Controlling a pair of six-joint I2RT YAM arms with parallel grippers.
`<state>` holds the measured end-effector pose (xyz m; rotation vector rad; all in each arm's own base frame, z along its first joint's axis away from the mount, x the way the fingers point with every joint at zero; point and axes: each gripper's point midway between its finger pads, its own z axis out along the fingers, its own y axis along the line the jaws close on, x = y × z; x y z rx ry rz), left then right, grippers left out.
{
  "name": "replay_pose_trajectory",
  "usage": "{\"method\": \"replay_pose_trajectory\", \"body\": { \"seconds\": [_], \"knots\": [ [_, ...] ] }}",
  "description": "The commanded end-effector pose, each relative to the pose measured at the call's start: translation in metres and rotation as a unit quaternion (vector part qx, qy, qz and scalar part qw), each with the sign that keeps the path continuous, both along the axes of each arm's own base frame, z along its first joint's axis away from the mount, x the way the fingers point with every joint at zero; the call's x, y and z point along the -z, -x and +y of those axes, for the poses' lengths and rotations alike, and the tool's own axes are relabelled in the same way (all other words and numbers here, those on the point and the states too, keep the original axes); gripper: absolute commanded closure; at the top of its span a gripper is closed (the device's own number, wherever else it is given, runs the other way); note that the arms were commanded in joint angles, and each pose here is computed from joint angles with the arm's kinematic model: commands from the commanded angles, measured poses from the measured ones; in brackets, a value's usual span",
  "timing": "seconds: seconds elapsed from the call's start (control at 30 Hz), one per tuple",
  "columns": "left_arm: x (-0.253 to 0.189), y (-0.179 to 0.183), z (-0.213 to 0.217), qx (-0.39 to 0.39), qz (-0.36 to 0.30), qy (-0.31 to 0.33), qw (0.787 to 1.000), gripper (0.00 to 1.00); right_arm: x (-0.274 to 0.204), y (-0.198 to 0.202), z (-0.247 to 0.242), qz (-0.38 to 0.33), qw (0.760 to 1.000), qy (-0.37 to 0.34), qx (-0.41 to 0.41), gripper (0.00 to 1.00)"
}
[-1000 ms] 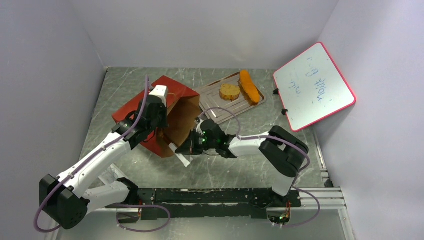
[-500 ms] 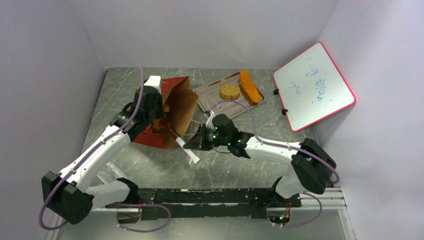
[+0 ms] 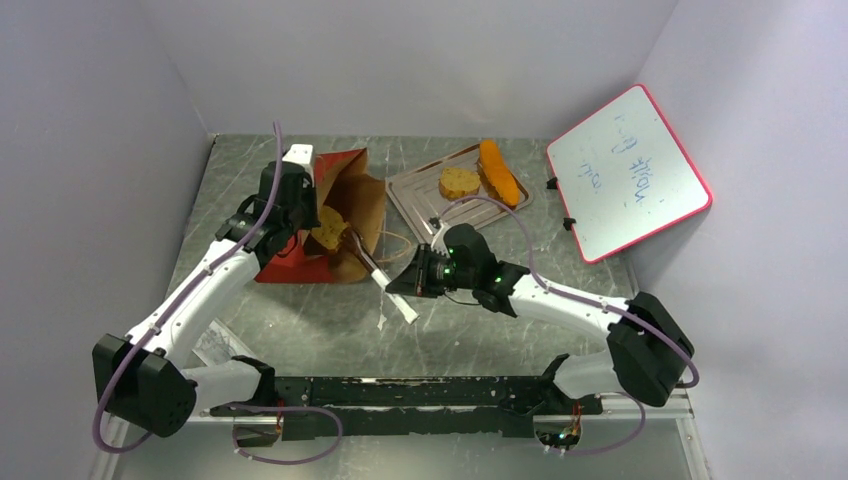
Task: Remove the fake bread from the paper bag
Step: Take out the fake bread from the paper bag, then place the fake bread in the container.
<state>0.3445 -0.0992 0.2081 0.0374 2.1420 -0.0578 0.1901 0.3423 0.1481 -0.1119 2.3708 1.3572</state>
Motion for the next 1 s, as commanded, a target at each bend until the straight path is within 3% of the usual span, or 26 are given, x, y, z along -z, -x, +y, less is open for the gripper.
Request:
{"method": "replay_pose_trajectory", "body": {
  "seconds": [0.0,0.63,0.97],
  "knots": [
    [-0.013,-0.009,0.006,-0.003,-0.021,0.003,1.000,0.93,-0.029,-0.005,-0.002,-0.039,0.999,-0.015,-0.004,1.00],
    [0.004,-0.027,0.061,-0.106,-0.013,0.019,0.994,0.93,-0.081,-0.049,-0.068,-0.109,0.987,0.027,0.114,1.00],
    [0.001,-0.033,0.058,-0.105,-0.021,0.032,0.994,0.93,-0.072,-0.087,-0.123,-0.101,0.971,0.056,0.211,1.00]
  ]
}}
